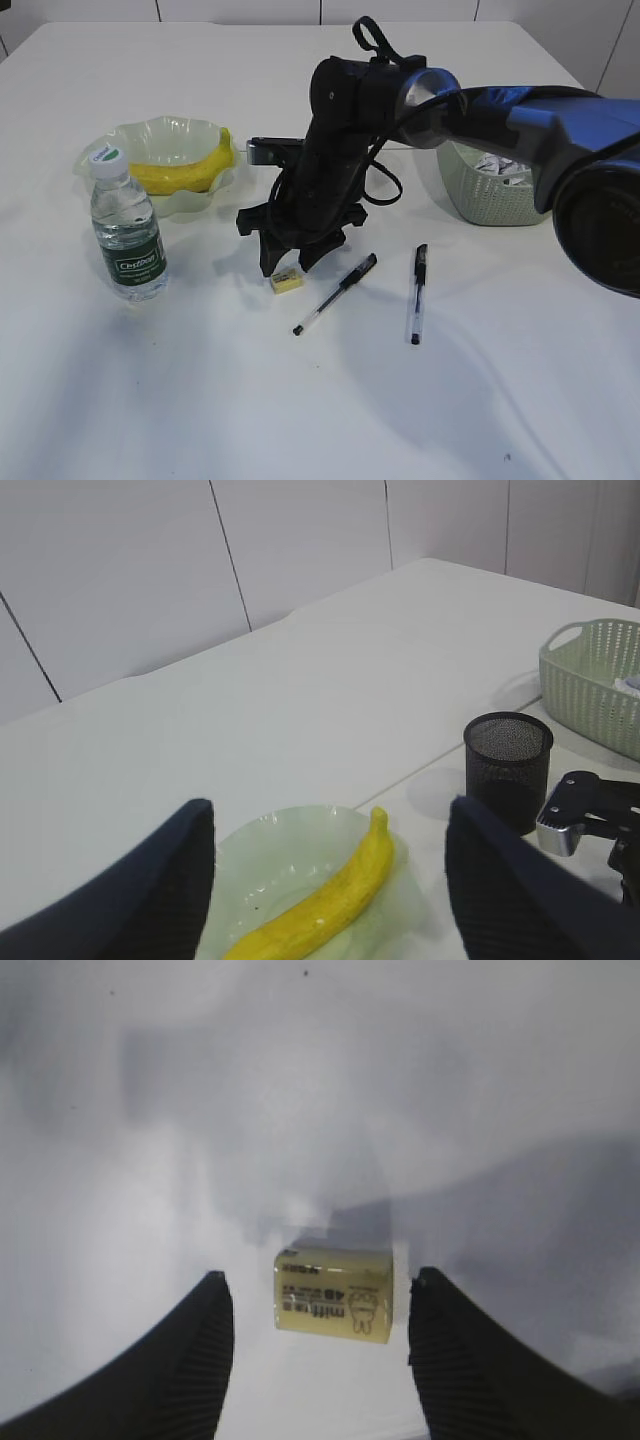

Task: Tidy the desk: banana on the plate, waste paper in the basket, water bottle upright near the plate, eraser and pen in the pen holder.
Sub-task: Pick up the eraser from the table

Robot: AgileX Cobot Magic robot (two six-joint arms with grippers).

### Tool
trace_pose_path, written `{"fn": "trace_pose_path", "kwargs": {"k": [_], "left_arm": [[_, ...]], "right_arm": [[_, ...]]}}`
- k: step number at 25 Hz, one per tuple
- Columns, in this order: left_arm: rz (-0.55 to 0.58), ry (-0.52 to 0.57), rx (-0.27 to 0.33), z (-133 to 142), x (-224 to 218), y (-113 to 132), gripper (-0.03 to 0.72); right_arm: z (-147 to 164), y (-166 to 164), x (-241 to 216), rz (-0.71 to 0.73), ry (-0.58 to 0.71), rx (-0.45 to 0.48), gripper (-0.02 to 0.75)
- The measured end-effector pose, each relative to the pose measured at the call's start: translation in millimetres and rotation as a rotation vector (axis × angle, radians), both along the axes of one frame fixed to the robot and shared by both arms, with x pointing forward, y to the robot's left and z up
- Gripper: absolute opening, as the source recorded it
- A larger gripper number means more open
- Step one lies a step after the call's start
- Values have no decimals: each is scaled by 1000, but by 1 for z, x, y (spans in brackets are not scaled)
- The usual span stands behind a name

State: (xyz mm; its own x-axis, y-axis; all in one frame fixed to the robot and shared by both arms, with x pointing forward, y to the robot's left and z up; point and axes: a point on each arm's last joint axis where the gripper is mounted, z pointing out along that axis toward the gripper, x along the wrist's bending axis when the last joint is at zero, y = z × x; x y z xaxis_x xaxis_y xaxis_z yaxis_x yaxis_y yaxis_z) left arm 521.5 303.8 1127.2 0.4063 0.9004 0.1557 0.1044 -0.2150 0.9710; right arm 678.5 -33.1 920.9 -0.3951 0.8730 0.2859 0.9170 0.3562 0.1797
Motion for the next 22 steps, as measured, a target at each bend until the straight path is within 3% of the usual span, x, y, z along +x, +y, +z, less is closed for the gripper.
{"fn": "trace_pose_path", "kwargs": {"k": [22], "left_arm": [[-13,0,-2,0,0,-1,506]], "right_arm": [[-7,3,3,-17,-13,26,421]]}}
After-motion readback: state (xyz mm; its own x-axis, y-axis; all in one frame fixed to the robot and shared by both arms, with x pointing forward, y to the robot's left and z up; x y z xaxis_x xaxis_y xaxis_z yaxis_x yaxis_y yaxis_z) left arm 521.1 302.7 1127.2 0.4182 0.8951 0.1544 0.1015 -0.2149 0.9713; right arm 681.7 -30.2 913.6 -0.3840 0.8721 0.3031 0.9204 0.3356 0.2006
